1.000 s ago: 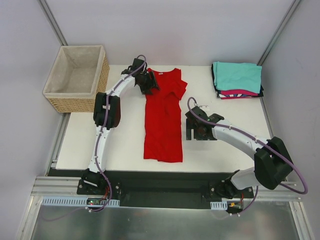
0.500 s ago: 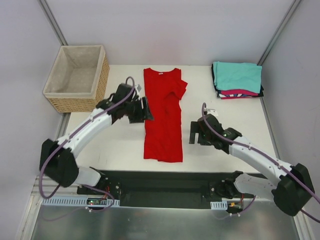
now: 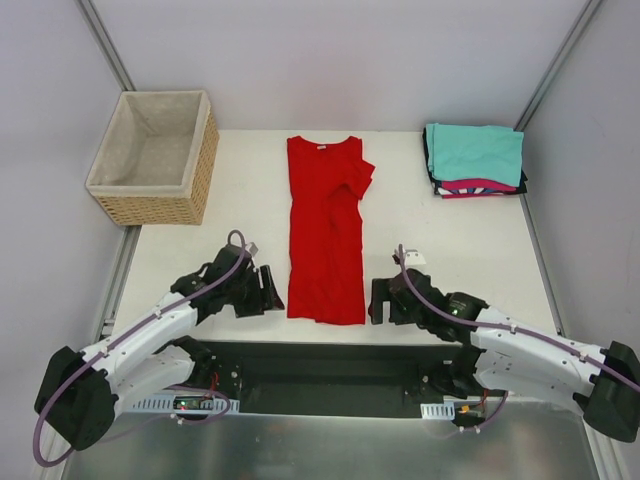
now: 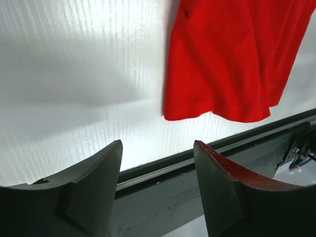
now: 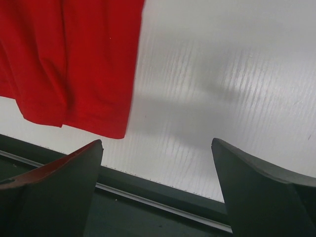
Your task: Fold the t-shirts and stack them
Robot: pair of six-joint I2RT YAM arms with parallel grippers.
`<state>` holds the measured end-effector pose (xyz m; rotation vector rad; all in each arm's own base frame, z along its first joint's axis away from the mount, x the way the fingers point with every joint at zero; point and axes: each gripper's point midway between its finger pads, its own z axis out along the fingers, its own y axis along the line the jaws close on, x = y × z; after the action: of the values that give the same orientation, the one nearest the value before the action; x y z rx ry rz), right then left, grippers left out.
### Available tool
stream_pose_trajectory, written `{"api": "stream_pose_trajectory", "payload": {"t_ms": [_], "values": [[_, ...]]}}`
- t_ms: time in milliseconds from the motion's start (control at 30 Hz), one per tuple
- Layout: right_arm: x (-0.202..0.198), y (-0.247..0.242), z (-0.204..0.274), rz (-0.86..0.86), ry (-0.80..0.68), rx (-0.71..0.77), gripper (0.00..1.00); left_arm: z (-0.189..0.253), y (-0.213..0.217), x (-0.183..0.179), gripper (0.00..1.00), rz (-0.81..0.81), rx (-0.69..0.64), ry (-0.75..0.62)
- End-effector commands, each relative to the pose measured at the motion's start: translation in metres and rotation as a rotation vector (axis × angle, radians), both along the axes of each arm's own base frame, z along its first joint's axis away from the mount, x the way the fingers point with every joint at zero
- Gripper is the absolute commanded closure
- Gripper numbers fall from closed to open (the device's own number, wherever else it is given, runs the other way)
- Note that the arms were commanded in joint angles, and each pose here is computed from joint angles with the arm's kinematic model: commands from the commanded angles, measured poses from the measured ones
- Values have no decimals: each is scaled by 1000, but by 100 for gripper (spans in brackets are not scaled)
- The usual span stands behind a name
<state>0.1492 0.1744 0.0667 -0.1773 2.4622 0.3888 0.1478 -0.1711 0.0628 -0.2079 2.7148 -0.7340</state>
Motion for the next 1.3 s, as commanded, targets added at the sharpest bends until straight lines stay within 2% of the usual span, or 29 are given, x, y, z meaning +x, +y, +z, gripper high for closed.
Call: {"api": "stream_pose_trajectory", "payload": {"t_ms": [0,500,833,967,1267], "values": [[1,8,2,-51,-18,37,4,-6,-12,3,41,29,-86,-18],[0,9,-1,-35,-20,-33,4,-45,-41,7,42,-13,-209,52],[1,3,-3,-52,-23,-53,4,-49,-41,1,43,-16,-214,73],[2,6,-3,-53,-20,-56,4,-45,-39,-6,50,1,-246,72],[2,12,-3,-49,-8,-55,4,-56,-22,-28,52,35,-247,67]]}}
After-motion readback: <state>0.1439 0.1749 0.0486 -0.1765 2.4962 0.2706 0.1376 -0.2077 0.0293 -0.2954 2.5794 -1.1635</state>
